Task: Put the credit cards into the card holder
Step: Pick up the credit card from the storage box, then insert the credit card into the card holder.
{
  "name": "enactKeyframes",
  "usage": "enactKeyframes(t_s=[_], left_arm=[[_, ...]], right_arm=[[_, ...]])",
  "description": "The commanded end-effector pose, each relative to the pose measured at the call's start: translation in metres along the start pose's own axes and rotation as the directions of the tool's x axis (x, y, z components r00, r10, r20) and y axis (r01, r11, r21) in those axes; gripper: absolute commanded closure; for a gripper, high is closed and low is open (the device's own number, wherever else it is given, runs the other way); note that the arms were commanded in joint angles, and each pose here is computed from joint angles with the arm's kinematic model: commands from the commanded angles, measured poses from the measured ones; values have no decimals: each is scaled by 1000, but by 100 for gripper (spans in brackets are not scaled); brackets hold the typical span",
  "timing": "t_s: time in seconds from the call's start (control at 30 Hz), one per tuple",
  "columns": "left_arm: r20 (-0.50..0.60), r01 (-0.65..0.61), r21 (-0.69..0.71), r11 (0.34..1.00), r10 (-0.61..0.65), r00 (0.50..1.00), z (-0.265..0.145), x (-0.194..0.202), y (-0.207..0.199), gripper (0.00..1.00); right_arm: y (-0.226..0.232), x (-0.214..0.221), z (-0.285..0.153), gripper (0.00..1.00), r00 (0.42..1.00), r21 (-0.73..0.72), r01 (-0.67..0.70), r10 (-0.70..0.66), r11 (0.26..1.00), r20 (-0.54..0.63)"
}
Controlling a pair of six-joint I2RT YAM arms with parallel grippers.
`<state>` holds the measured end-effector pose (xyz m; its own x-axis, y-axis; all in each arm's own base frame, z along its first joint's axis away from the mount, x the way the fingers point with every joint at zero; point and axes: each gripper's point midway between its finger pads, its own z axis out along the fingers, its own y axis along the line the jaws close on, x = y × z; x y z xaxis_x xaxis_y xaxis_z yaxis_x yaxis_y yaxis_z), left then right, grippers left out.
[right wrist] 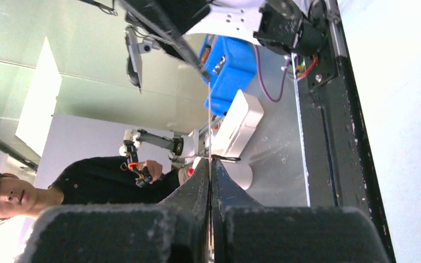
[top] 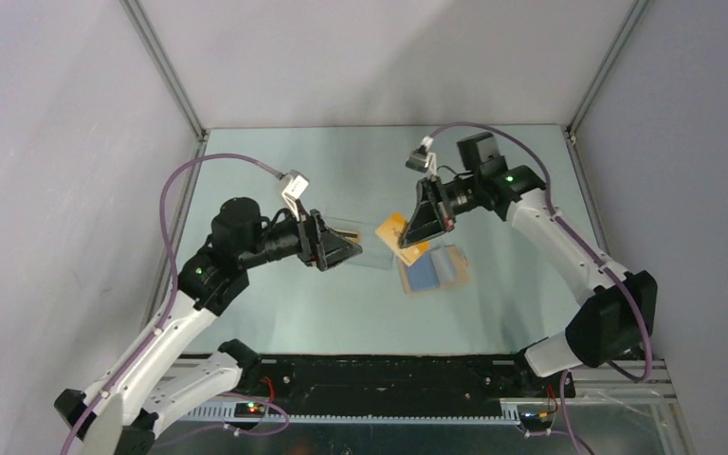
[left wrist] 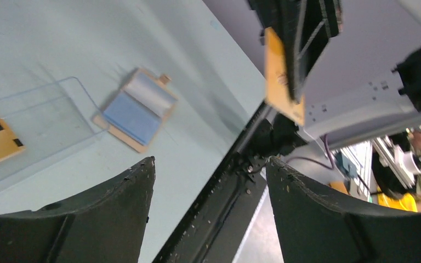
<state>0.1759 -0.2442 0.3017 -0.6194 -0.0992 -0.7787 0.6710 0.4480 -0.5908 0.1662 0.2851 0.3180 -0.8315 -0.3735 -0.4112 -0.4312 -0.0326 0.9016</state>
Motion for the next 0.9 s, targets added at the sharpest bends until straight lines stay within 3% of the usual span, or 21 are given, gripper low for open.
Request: enactKeyframes(t_s=[0.0, 0.13, 0.27, 0.43, 0.67, 0.87], left_arm=[[124, 30, -114, 993, -16, 992, -2, -24, 15, 21], [100, 101, -147, 984, -87, 991, 8, -14, 28, 22], [57, 180, -198, 964, -172, 984, 23, 4, 46, 23], [-11, 245, -281, 928, -258, 966, 51, 32, 65, 28], [-174, 263, -338, 904, -335, 926, 114, 78, 70, 53], [-261, 239, -382, 893, -353, 899, 166, 103, 81, 73]], right_arm=[[50, 3, -24, 100, 993, -116, 115, -112, 987, 29], [38, -6, -38, 100, 991, -28, 92, -89, 995, 104], [-3, -23, -63, 100, 969, 159, -7, -32, 987, 244], [-84, -29, -90, 100, 915, 447, -214, 18, 869, 404], [-172, -26, -105, 100, 854, 555, -380, 52, 740, 517], [-237, -11, -106, 100, 846, 621, -448, 81, 643, 526]])
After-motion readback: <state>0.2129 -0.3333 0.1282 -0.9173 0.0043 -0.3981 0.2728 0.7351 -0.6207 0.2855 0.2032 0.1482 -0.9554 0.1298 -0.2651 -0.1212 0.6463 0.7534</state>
